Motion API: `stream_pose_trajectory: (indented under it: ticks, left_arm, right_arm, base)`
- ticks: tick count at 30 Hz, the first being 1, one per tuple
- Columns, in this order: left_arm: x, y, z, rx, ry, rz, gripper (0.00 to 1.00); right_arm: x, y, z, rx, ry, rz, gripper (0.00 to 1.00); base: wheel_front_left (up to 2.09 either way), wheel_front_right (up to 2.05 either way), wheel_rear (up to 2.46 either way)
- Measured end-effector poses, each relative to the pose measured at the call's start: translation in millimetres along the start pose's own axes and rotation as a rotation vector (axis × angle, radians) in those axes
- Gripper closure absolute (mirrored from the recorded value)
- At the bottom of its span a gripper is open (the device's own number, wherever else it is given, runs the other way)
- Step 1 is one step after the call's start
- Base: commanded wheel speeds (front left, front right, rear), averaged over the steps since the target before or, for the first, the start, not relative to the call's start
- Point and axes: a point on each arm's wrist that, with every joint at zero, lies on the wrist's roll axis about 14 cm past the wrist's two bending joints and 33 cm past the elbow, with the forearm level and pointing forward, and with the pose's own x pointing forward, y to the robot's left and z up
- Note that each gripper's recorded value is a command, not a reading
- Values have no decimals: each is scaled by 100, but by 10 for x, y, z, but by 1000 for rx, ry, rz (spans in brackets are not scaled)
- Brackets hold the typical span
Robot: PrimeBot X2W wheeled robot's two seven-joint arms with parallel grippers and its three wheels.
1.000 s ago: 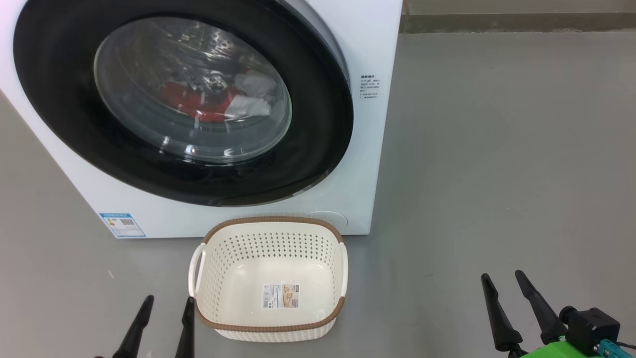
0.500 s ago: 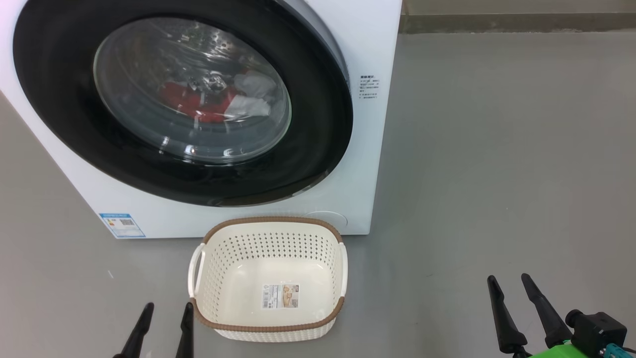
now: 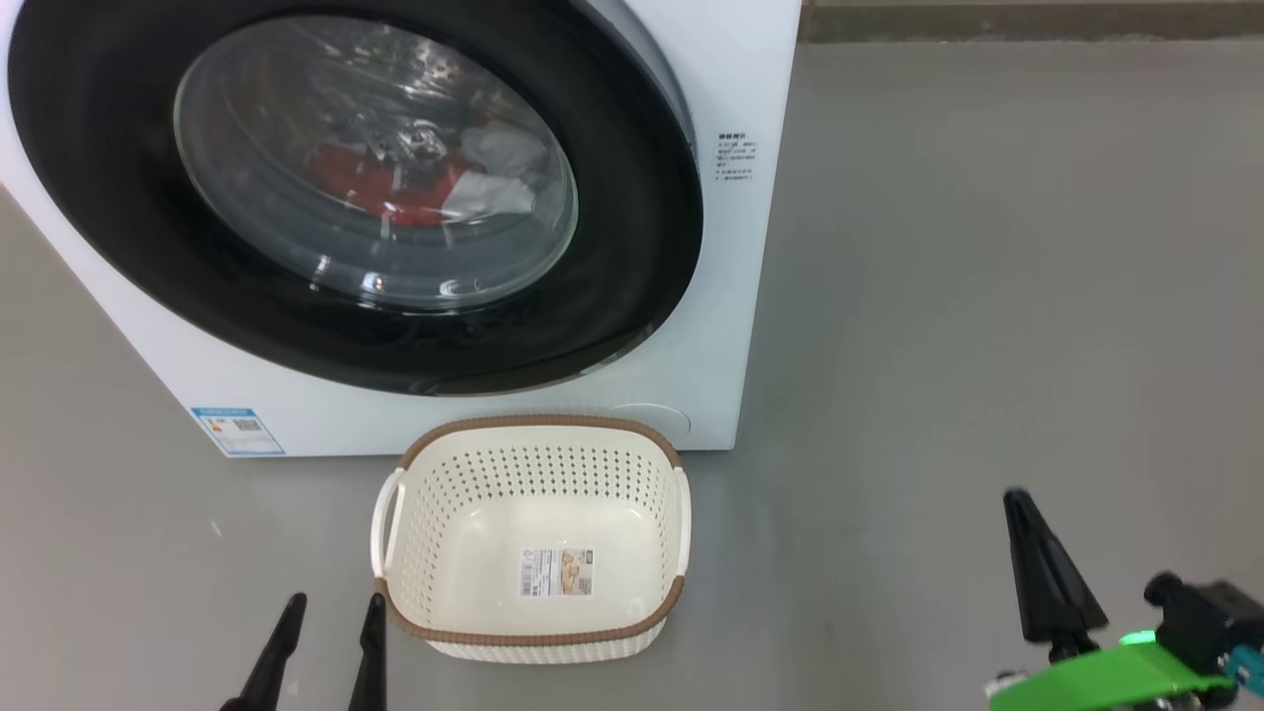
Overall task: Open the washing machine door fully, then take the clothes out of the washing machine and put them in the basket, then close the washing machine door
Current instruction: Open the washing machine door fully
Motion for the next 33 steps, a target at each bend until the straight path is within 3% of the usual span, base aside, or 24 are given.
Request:
stream_pose_trajectory:
  ticks: [20, 27, 33]
  left_arm:
    - [321, -36, -22, -30, 2, -8, 0]
    - [432, 15, -58, -39, 11, 7, 0]
    - [489, 56, -138, -41, 35, 16, 0]
  right_arm:
    - [1462, 936, 815, 223, -221, 253, 100]
    - [1913, 1205, 754, 308, -164, 321, 100]
    - [2251, 1427, 548, 359, -8, 378, 100]
  base:
    - [0, 0, 0]
    - [0, 0, 0]
    - [0, 0, 0]
